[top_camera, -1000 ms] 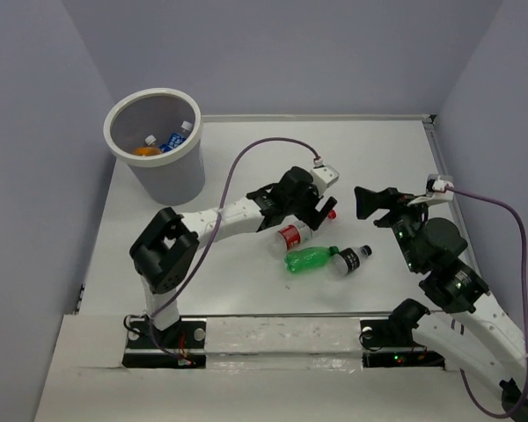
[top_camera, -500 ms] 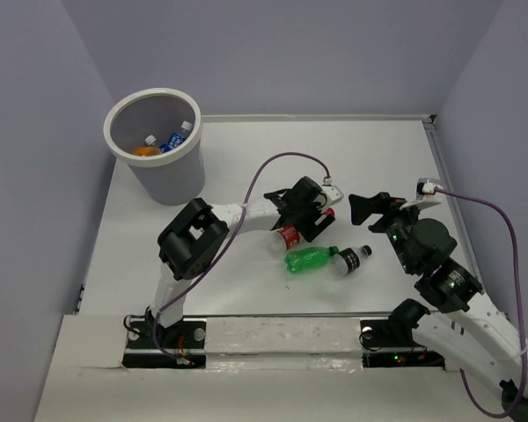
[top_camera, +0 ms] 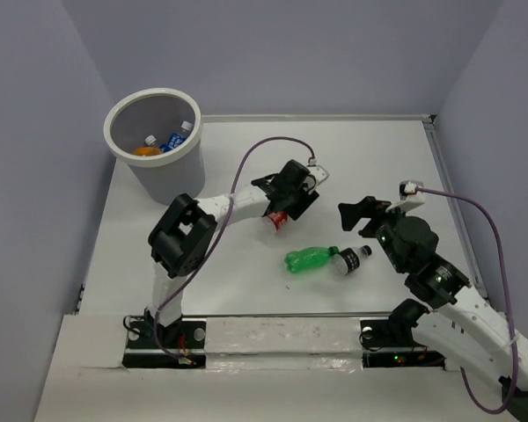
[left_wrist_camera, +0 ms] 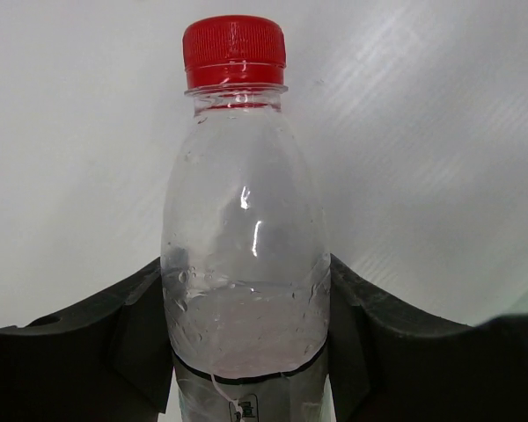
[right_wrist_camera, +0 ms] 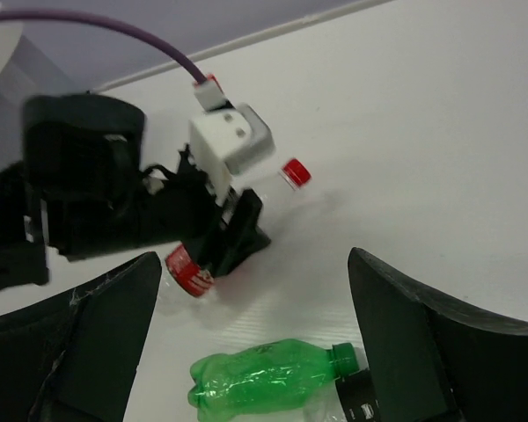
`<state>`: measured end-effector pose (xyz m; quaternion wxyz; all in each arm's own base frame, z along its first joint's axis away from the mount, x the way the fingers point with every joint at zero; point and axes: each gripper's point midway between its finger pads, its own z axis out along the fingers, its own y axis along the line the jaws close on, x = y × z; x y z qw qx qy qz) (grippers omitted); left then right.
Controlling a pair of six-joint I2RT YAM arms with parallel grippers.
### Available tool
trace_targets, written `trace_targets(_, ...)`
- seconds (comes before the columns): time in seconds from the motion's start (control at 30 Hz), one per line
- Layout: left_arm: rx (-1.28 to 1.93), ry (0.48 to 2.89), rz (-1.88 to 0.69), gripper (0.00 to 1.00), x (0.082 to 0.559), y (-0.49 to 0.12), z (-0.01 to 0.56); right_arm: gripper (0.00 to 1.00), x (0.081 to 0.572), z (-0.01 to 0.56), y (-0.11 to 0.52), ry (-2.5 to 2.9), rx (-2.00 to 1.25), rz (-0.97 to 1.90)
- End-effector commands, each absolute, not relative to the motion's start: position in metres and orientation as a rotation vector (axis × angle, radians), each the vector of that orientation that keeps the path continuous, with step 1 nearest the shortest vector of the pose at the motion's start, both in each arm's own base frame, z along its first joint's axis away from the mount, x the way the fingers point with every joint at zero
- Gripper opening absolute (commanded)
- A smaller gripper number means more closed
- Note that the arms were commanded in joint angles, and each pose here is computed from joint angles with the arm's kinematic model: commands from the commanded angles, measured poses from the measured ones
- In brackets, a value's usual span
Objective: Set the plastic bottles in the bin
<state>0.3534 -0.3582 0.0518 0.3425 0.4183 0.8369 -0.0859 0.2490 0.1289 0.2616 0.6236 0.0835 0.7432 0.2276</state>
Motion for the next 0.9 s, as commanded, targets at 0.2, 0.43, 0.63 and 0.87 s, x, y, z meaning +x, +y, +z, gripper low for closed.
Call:
trace_targets(0.2, 0.483, 1.621, -0.464, 0.54, 0.428, -0.288, 0.385, 0.92, 0.251, 0.248, 0.146, 1.760, 0.128, 0.547)
trace_targets(0.43, 0.067, 1.318, -0.235, 0.54, 0.438, -0.157, 0.543, 0.88, 0.253, 0.224, 0.176, 1.838, -0.001, 0.616)
trace_targets(0.63, -0.141, 1.297, -0.041, 0.54, 0.467, -0.045, 0.536, 0.89, 0.241, 0.198, 0.214, 1.963, -0.263, 0.709)
trace_targets(0.87, -0.352, 1.325, 0.066, 0.57, 0.496, 0.042, 0.481, 0.91, 0.235, 0.187, 0.214, 2.018, -0.301, 0.678)
